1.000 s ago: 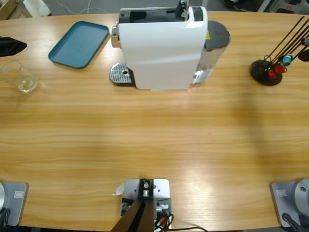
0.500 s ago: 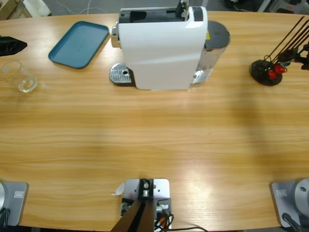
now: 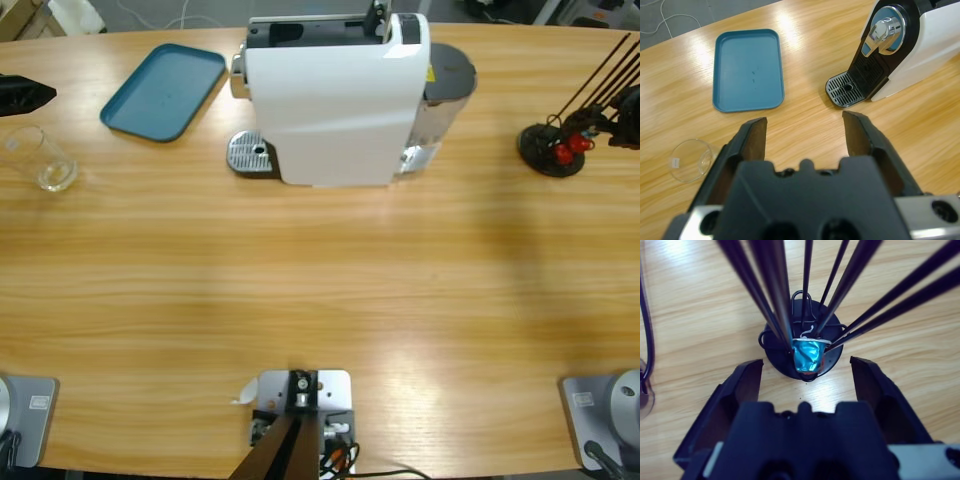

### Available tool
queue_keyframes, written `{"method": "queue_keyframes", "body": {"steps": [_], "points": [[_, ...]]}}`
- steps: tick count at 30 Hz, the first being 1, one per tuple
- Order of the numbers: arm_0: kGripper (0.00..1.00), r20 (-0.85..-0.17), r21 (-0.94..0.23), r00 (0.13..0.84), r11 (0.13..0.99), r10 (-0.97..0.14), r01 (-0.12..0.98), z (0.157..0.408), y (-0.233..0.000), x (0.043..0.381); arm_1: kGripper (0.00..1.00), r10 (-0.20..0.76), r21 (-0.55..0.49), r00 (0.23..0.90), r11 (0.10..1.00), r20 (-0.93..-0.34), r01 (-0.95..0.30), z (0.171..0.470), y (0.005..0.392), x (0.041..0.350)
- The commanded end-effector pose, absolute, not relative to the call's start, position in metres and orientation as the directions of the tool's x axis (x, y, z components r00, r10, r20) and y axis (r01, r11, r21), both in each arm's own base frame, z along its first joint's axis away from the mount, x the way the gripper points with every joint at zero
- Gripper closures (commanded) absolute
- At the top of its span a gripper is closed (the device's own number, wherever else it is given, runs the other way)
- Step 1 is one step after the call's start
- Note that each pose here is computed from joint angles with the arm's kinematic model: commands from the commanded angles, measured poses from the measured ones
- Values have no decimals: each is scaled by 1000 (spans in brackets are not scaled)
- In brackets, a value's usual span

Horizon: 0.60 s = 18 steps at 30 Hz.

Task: Pour coffee

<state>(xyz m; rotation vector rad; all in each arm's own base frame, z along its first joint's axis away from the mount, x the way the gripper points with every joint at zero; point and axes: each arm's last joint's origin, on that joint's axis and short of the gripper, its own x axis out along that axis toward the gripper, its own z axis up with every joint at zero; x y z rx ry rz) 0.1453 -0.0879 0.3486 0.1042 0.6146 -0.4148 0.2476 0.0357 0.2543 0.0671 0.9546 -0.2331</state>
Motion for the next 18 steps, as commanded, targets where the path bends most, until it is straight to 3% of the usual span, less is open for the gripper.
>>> {"method": "queue_keyframes", "body": {"steps": [1,4,8,11,12,14,18], "points": [[354,-618,-23,712,913,-334,408,334,-89,150,248,-155,-53,522,977,-839,205,241,40,254],[354,-618,-23,712,913,-334,408,334,-90,150,373,-156,-54,523,977,-838,205,241,40,254],[354,-618,-23,712,912,-334,409,335,-90,150,732,-159,-57,522,977,-838,207,241,40,254],[354,-616,-23,713,913,-335,408,335,-89,149,831,-157,-57,517,977,-841,205,240,40,254],[354,-616,-23,713,913,-335,408,335,-89,149,947,-158,-57,516,977,-842,205,239,40,254],[354,-615,-23,714,912,-335,408,335,-89,149,1000,-159,-58,516,977,-842,206,239,40,254],[354,-614,-24,714,912,-336,408,335,-89,149,1000,-159,-60,513,977,-843,206,238,40,255]]}}
